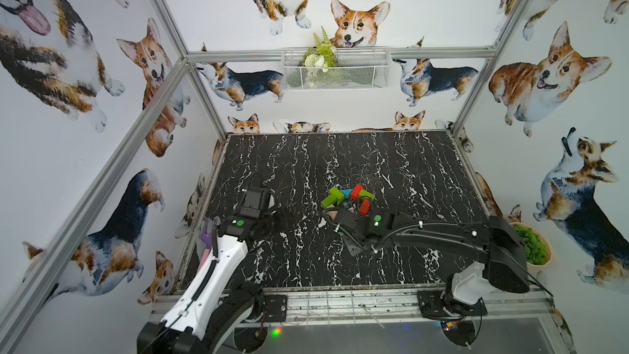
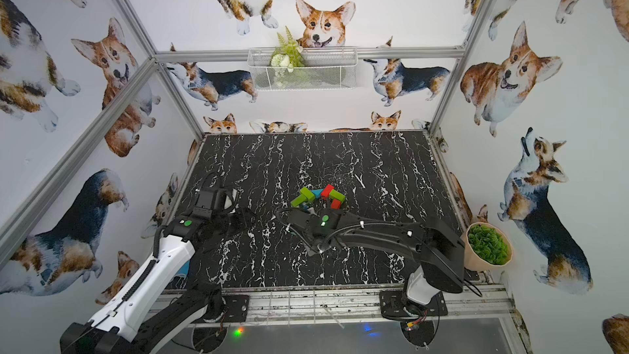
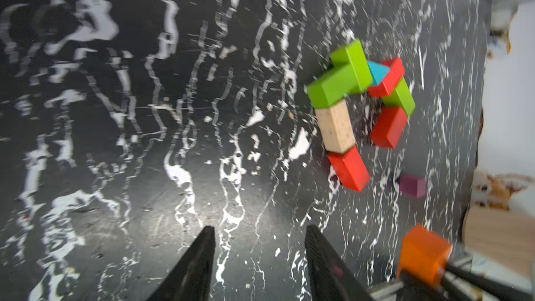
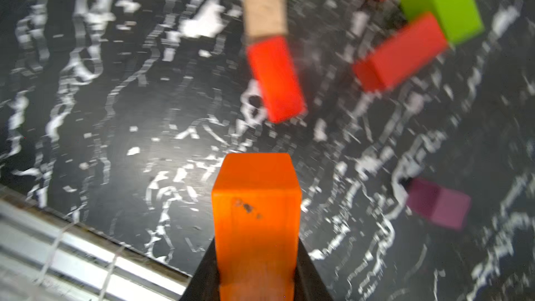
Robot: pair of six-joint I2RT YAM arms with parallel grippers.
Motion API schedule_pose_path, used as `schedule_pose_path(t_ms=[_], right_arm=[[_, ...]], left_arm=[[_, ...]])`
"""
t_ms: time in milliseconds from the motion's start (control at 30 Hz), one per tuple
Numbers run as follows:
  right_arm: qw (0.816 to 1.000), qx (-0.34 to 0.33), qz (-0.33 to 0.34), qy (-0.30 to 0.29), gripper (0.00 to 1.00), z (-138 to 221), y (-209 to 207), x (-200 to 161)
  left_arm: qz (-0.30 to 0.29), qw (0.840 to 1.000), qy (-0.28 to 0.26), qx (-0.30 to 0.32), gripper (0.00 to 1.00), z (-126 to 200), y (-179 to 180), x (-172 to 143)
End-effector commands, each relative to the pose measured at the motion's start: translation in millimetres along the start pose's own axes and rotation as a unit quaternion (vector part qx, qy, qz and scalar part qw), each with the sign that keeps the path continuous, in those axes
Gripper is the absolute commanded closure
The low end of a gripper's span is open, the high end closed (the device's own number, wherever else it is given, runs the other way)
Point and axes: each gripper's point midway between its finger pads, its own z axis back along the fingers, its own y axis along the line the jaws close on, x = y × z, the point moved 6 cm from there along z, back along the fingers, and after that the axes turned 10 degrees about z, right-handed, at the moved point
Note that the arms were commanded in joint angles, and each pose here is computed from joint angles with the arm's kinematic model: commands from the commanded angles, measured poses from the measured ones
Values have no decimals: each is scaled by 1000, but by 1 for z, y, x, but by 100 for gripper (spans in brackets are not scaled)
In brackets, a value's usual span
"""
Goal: Assemble a heart with building blocks
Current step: Place the building block at the center of the board.
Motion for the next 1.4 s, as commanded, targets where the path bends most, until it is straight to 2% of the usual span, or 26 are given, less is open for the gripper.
schedule_pose_path(t_ms=[0,167,400,500,600,733,867,900,1033,1200,1367], right_arm=[[989,-16,-147,9,94,-11,-23,-12],[983,-28,-176,54,96,-32,-37,-11],[977,-30,-200,70,93,-55,-36,5],[975,-26,-208,79,79,-66,-35,9],[972,-18,-216,86,70,-73,-35,11],[972,-12,-218,86,48,-73,-34,12],[972,-9,-220,82,39,-69,-36,10],[972,-9,-221,82,39,-67,-37,9],[970,-4,-230,81,52,-66,-37,5],[967,-26,-235,89,65,-67,-43,9],[963,-46,-243,112,71,-75,-51,12]], left_arm=[[-45,999,0,22,48,-11,-20,-8],[-52,999,14,5,49,-28,-40,-19],[-92,995,38,21,50,-46,-58,-33],[-106,993,39,28,49,-51,-62,-37],[-108,992,47,34,49,-57,-61,-41],[-101,993,52,30,49,-64,-57,-45],[-93,993,71,22,53,-77,-55,-56],[-91,993,77,18,55,-81,-56,-60],[-87,993,84,13,62,-91,-56,-67],[-85,993,84,12,63,-95,-57,-68],[-88,992,94,16,64,-99,-55,-73]])
